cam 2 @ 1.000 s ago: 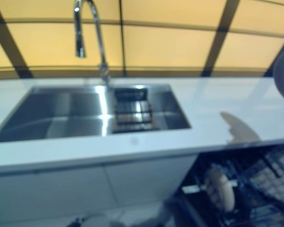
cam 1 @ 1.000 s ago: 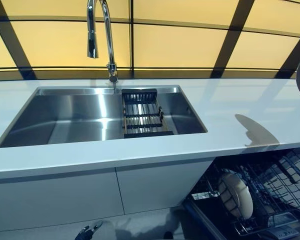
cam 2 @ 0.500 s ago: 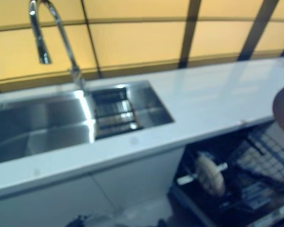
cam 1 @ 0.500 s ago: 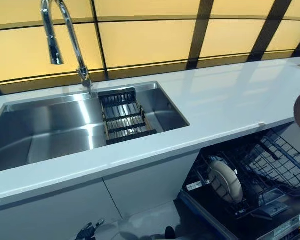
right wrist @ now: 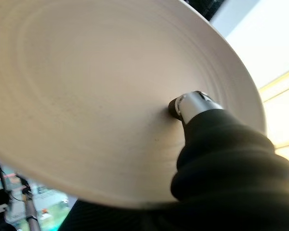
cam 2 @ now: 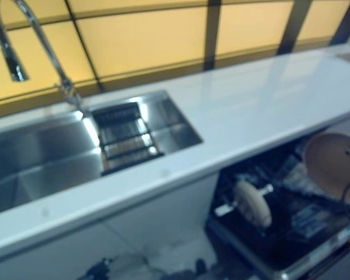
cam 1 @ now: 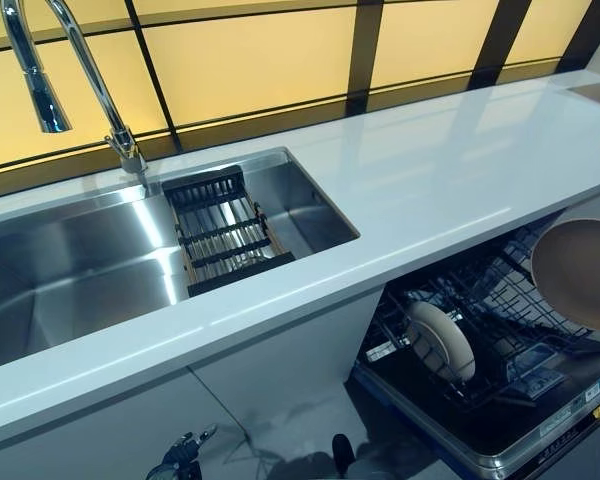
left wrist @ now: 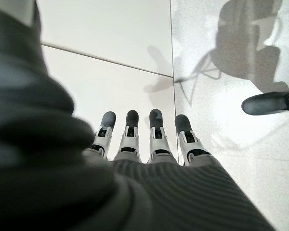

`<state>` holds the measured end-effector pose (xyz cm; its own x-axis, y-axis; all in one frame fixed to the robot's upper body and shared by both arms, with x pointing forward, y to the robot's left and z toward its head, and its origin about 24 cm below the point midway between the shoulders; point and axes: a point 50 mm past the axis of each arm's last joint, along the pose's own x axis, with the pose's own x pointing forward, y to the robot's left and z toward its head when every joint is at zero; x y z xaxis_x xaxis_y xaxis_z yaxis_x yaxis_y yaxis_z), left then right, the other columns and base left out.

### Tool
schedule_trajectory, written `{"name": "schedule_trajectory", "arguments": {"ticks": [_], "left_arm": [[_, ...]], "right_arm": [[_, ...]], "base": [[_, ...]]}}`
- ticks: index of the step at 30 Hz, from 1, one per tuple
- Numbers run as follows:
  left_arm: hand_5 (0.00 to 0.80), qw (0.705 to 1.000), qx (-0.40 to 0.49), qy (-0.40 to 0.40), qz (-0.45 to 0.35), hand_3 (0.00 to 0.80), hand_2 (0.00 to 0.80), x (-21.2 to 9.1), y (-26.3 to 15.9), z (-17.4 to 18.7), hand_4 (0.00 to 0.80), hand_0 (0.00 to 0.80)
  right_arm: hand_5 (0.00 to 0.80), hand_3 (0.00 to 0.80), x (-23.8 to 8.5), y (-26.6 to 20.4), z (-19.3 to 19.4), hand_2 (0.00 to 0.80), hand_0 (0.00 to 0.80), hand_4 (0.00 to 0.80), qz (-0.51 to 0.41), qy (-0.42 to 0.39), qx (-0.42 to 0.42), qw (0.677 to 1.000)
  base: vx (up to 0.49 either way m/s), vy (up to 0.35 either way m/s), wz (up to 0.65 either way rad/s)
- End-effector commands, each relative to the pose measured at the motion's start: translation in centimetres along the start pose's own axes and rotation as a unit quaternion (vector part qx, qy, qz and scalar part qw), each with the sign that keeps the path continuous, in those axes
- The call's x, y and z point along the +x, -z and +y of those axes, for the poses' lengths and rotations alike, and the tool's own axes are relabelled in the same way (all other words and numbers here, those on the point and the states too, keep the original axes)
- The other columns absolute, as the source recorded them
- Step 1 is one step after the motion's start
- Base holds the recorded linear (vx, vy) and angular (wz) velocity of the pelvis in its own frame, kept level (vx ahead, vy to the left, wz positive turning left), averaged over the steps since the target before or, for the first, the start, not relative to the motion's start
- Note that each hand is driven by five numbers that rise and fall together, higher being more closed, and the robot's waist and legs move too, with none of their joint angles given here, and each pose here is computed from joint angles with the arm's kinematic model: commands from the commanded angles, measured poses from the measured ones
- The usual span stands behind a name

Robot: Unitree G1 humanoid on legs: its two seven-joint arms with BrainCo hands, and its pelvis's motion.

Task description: Take plates into dishwasher

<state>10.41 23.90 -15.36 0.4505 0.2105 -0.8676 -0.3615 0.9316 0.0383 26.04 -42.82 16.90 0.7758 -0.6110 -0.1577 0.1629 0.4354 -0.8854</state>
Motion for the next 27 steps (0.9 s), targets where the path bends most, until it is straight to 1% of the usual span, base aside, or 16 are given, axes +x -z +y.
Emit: {"name": "schedule_trajectory", "arguments": {"ticks": [1, 6, 8, 10, 13, 17, 27], "left_arm": [[0.000, 0.999, -0.009, -0.018, -0.032, 0.000, 0.000, 0.3, -2.4, 1.2, 0.000, 0.000], [0.000, 0.999, -0.036, -0.019, -0.027, 0.000, 0.000, 0.3, -2.0, 0.7, 0.000, 0.000], [0.000, 0.999, -0.044, -0.017, -0.024, 0.000, 0.000, 0.3, -1.8, 0.5, 0.000, 0.000], [0.000, 0.999, -0.043, -0.012, -0.023, 0.000, 0.000, 0.3, -1.6, 0.2, 0.000, 0.000], [0.000, 0.999, -0.040, -0.006, -0.023, 0.000, 0.000, 0.3, -1.3, -0.4, 0.000, 0.000], [0.000, 0.999, -0.032, 0.002, -0.023, 0.000, 0.000, 0.3, -1.3, -0.7, 0.000, 0.000], [0.000, 0.999, -0.025, 0.011, -0.026, 0.000, 0.000, 0.3, -1.5, -1.3, 0.000, 0.000]], "right_arm": [[0.800, 0.800, 0.1, -1.1, 0.3, 0.800, 0.800, 0.800, -0.005, 0.065, -0.008, 0.998], [0.800, 0.800, 0.1, -1.3, 2.3, 0.800, 0.800, 0.800, 0.011, 0.099, -0.042, 0.994], [0.800, 0.800, -0.1, -1.5, 3.5, 0.800, 0.800, 0.800, 0.011, 0.128, -0.062, 0.990], [0.800, 0.800, -0.2, -1.7, 4.4, 0.800, 0.800, 0.800, 0.012, 0.153, -0.076, 0.985], [0.800, 0.800, -0.4, -1.6, 6.2, 0.800, 0.800, 0.800, 0.014, 0.167, -0.095, 0.981], [0.800, 0.800, -0.7, -1.5, 7.6, 0.800, 0.800, 0.800, 0.012, 0.188, -0.121, 0.975], [0.800, 0.800, -0.9, -1.2, 10.4, 0.800, 0.800, 0.800, 0.021, 0.160, -0.118, 0.980]], "base": [[-0.012, 0.024, -0.04], [0.000, 0.000, 0.00], [0.000, 0.000, 0.00], [0.000, 0.000, 0.00], [0.000, 0.000, 0.00], [-0.005, -0.008, 0.09], [-0.009, -0.006, 0.08]]}}
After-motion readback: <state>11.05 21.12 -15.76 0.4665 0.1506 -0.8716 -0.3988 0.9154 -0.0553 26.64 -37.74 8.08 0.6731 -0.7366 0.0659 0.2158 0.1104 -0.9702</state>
